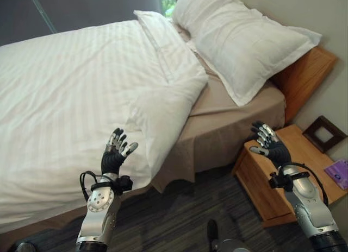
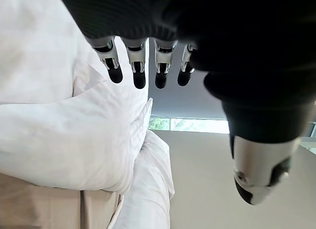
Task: Making the bed.
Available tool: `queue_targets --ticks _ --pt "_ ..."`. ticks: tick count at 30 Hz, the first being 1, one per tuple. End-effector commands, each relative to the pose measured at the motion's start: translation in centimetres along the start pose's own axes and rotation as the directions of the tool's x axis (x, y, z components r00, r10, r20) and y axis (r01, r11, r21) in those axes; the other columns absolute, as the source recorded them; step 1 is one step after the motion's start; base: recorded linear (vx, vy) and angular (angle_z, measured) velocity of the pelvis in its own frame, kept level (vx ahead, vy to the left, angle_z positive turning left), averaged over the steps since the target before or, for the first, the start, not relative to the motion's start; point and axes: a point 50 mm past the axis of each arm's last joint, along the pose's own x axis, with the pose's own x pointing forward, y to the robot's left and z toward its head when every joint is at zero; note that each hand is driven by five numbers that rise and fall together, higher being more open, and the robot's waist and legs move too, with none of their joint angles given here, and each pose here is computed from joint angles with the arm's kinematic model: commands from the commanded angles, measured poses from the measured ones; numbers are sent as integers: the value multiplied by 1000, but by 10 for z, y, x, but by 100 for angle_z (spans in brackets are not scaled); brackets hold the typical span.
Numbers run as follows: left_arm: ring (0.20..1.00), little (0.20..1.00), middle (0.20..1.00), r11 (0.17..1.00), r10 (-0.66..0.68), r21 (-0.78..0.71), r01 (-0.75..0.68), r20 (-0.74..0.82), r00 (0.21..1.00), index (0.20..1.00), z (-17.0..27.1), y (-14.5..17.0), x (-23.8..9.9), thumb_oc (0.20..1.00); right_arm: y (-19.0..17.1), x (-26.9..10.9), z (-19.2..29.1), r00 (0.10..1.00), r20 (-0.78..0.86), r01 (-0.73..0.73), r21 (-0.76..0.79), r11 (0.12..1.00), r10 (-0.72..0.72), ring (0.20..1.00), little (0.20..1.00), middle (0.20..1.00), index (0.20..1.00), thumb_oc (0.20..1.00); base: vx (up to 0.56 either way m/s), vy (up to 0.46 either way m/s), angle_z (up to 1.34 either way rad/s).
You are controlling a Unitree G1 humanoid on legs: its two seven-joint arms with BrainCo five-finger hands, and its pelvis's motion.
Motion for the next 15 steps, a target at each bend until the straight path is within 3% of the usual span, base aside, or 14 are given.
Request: queue_targets --ticks 1,6,9,12,15 --pt "1000 1000 1000 998 -20 59 10 169 985 1000 38 6 20 1000 4 11 17 995 95 -32 -32 999 35 1000 1000 1000 1000 1000 33 -49 5" --pt "1000 1000 1000 986 8 160 -47 241 971 1000 65 24 40 1000 2 10 17 996 78 -45 -49 998 49 1000 1000 1000 1000 1000 30 -22 2" --pt "1000 1000 1000 976 106 170 -135 173 979 1000 59 49 52 1000 4 9 16 995 64 -71 -54 996 75 1000 1000 1000 1000 1000 47 -13 -5" --pt "1000 1000 1000 903 272 315 -293 108 956 1000 74 102 74 1000 12 1 10 991 25 -131 -36 991 132 1000 1000 1000 1000 1000 56 10 -12" --pt "1000 1000 1000 871 350 339 -355 79 933 1000 80 124 79 1000 16 -4 6 989 8 -149 -21 989 150 1000 1000 1000 1000 1000 44 13 -25"
